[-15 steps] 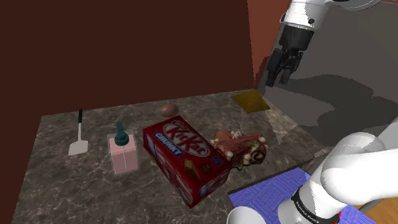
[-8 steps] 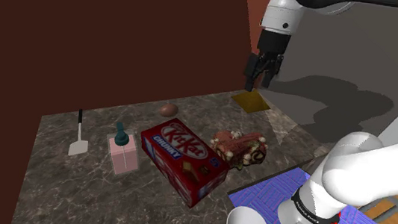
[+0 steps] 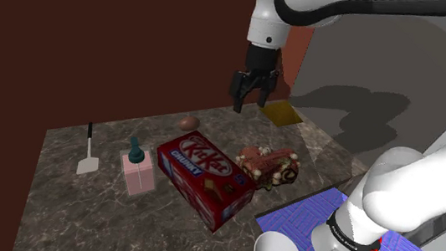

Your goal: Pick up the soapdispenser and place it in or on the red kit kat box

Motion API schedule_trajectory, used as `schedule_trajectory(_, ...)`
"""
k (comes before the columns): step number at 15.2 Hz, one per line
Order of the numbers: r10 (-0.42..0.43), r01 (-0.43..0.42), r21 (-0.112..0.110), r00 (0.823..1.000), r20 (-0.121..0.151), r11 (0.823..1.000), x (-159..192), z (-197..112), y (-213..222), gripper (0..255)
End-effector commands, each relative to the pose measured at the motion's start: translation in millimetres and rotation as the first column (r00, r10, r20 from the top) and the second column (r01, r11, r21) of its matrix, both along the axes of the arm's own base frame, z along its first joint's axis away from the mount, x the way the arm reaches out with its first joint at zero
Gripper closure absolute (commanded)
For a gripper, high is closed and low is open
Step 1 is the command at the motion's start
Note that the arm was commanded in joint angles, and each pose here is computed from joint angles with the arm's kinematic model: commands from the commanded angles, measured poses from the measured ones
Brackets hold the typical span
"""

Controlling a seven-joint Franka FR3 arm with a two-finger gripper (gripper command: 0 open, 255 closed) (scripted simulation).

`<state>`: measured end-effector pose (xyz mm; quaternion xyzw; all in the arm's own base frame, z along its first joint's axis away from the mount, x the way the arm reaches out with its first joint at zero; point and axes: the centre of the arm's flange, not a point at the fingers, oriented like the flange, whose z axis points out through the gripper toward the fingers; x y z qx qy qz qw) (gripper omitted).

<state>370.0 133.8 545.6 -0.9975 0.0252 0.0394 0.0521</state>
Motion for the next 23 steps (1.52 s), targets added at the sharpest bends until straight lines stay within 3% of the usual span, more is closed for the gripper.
schedule_trajectory(1,-0.004,0.004,-0.007,1.0,-0.001,1.0,11.9,-10.1,22.0,0)
schedule_trajectory(23,-0.039,0.038,-0.086,0.999,-0.014,0.996,159.7,-110.6,263.6,0)
